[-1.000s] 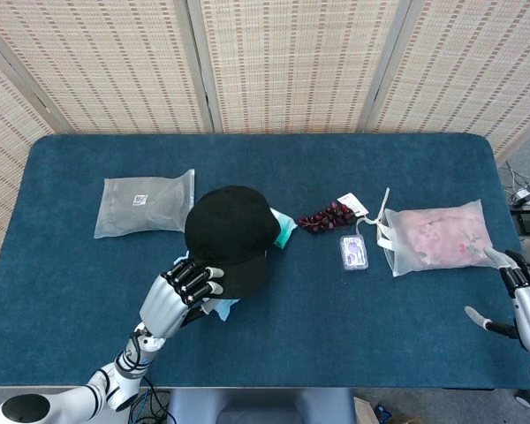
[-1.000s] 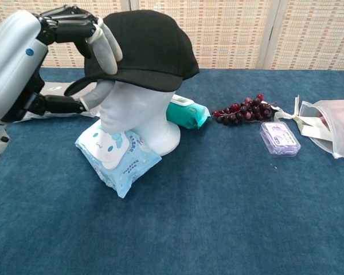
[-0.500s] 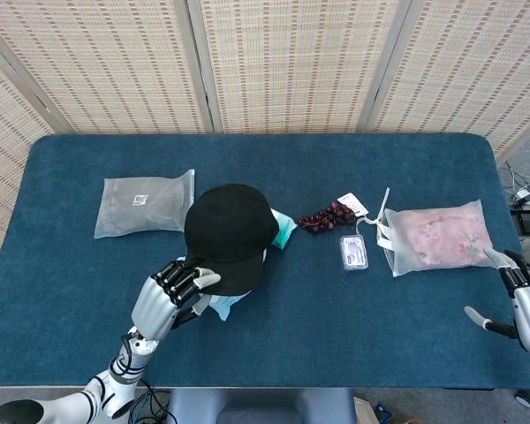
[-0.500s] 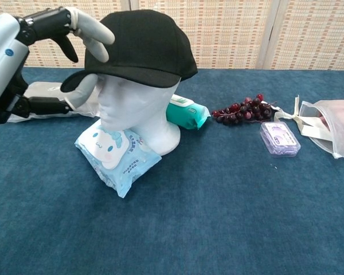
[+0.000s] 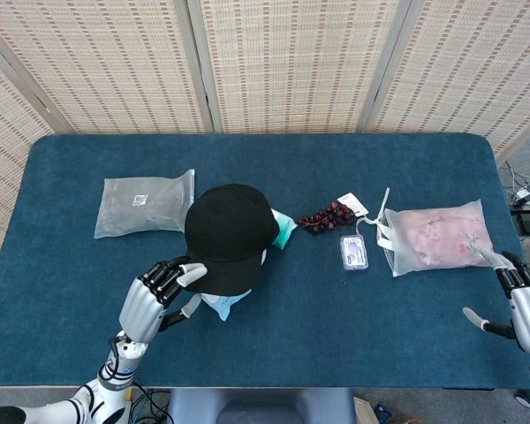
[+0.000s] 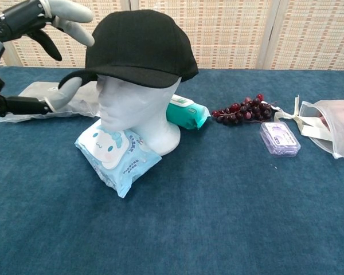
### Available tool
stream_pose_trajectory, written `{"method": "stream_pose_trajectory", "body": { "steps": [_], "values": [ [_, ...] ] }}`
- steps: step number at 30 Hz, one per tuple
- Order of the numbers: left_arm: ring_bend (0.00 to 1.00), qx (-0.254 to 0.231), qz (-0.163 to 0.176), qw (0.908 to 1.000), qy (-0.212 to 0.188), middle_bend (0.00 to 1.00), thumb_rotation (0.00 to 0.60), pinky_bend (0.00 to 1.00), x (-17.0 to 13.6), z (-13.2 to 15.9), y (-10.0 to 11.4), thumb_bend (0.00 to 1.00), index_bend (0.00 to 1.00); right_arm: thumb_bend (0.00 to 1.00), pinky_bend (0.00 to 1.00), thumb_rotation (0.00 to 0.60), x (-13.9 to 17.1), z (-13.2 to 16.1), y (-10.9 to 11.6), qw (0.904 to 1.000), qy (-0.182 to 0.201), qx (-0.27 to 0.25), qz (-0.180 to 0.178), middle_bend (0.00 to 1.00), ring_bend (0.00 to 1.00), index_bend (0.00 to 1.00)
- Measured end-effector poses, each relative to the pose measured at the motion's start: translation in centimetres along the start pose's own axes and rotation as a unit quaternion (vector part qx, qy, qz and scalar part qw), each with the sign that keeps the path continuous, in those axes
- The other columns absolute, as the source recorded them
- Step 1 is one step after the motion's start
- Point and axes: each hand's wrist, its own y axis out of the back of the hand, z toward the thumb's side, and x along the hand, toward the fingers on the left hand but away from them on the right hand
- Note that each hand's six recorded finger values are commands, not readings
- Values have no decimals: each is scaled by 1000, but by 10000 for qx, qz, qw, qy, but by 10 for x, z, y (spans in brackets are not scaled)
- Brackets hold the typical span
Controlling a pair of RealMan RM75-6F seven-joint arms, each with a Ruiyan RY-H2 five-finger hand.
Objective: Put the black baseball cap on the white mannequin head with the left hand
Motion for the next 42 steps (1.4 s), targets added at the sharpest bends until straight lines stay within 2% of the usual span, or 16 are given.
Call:
{"method": "stream_pose_trajectory", "body": {
  "steps": [11,18,26,34,38,40,42],
  "values": [
    [235,120,-159,9996,179,294,600,389,-8,-11,7,144,169,0,424,600,0,0,0,10000,-6,10,7,219,130,102],
    [229,283,-290,9988,261,254,600,372,-16,-16,13,87,132,0,424,600,0,1,-1,10000,-5,16,6,220,130,102],
    [229,908,-478,9937,453,233,600,369,-31,-26,29,83,70,0,424,600,0,1,-1,10000,-11,48,10,220,130,102],
    [229,1711,-516,9793,956,207,600,369,-51,-50,73,83,101,0,424,600,-1,2,-4,9999,-37,111,17,220,130,102],
    [229,2180,-587,9657,1284,204,600,369,-63,-63,99,84,193,0,424,600,-2,2,-5,9999,-87,149,15,220,130,102],
    [229,2371,-656,9575,1506,204,600,369,-68,-68,112,83,304,0,424,600,-3,2,-6,9998,-104,170,16,220,130,102],
    [229,2483,-737,9508,1697,210,600,371,-73,-72,123,83,363,0,424,600,-4,3,-7,9997,-119,196,20,220,130,102]
  ]
}}
